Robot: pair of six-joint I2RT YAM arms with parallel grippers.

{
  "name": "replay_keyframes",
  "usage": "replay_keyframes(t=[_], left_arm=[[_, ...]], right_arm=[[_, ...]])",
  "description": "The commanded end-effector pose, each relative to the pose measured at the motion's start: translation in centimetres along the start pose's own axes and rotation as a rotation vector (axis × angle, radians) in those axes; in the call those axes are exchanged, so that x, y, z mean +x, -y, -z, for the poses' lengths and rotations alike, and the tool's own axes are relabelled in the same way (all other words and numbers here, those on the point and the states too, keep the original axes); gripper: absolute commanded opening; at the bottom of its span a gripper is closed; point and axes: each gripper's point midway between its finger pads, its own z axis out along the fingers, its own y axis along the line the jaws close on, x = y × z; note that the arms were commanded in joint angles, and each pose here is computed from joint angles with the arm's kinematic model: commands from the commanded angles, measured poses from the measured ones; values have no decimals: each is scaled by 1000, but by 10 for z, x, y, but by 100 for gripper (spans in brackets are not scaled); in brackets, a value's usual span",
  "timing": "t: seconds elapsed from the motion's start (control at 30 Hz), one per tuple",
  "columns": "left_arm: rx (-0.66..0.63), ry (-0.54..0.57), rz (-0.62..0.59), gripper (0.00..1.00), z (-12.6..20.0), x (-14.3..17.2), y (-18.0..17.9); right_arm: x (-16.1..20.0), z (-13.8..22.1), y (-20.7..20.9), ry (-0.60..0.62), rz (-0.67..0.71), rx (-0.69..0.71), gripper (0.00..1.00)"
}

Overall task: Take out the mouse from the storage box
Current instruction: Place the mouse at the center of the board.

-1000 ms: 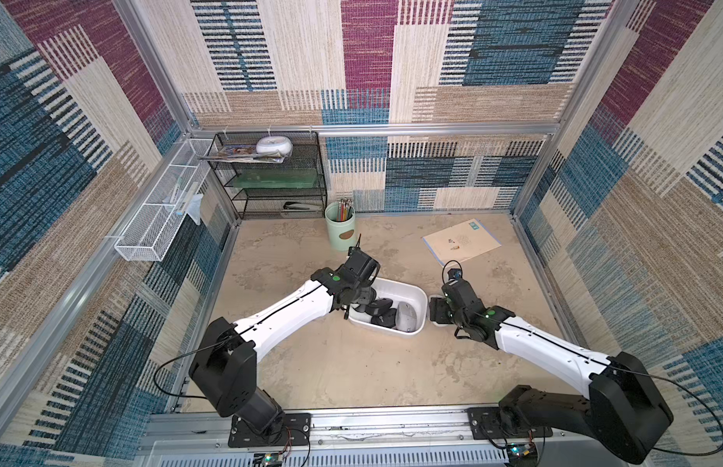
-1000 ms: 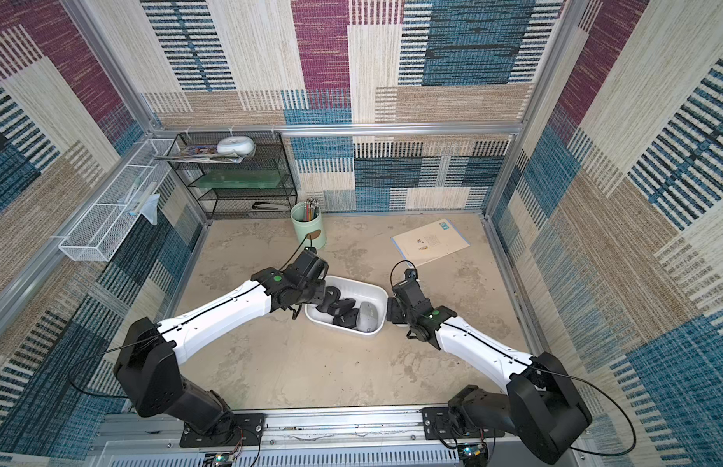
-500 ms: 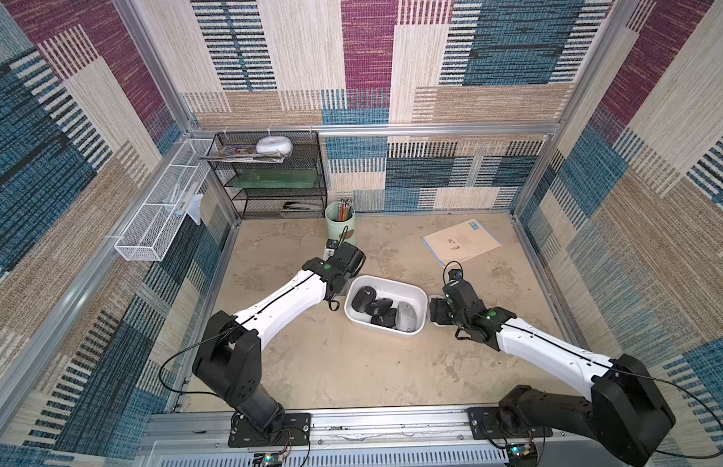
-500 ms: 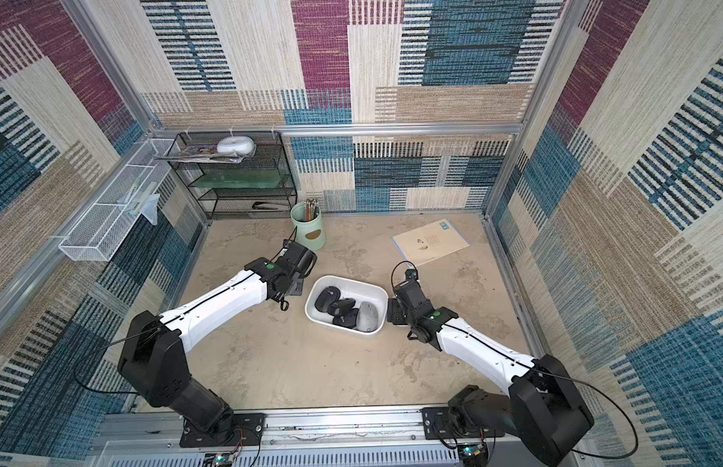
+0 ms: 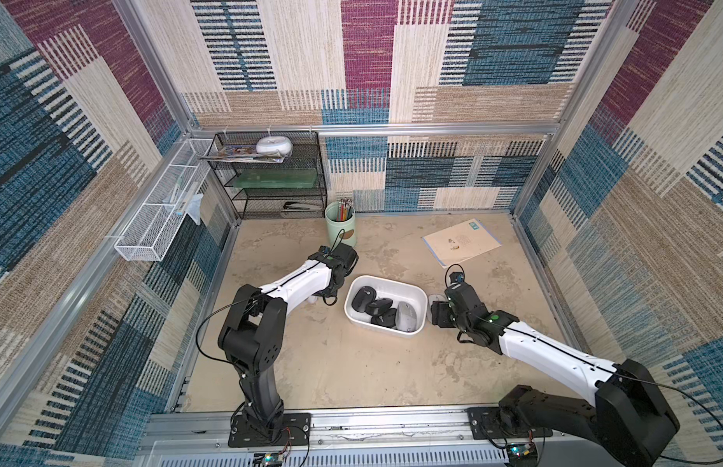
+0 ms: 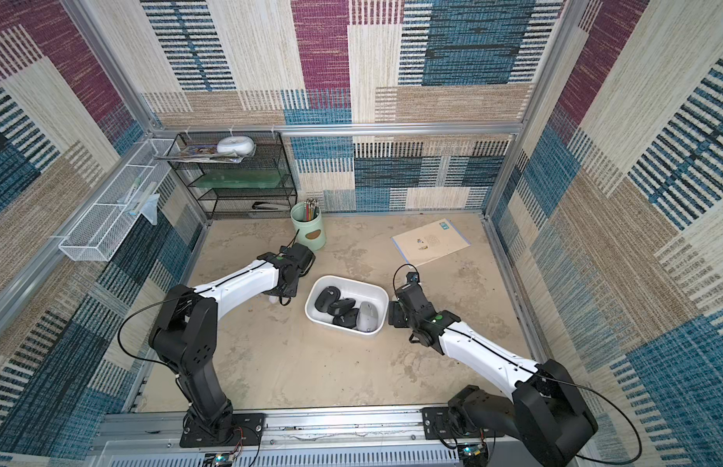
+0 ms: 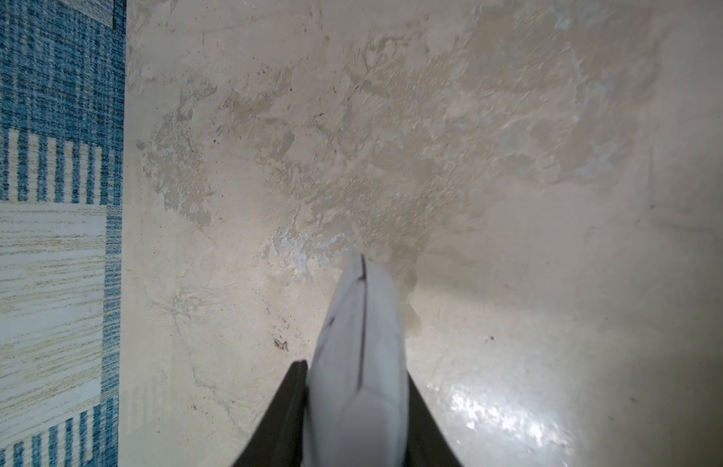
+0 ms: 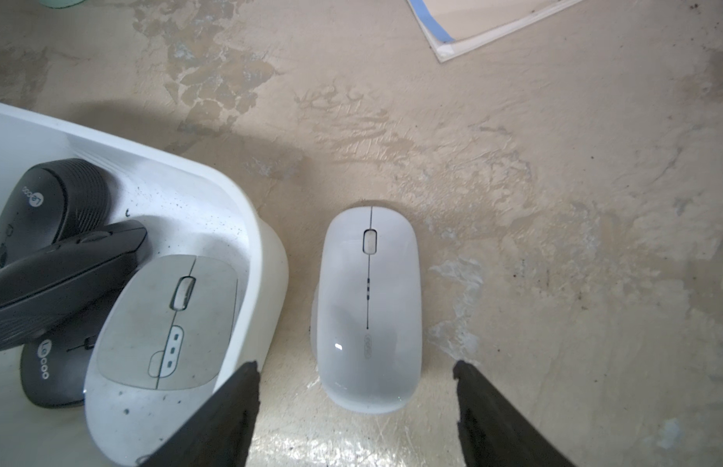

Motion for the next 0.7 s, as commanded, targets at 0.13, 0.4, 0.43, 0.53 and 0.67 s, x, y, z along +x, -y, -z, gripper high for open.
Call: replay_keyframes(t=[0.13,0.4,0.43,0.53,0.67], left_arm=[[-20,-42,-49,26,-11,6,7],[21,-62,-65,45,-14,8,24],[30,-62,-63,49,-13,8,26],[50,-59,-60,55,-9,8,30],[80,-36,-48,63,-1,6,31]], right_arm=[[-3,0,-2,20,-4,-10,79],[-5,0,-3,23,-5,-10,79],[-5,0,-3,21,-4,-9,79],[-6,0,-3,22,-2,-8,79],[-7,1,-3,21,0,-5,79]])
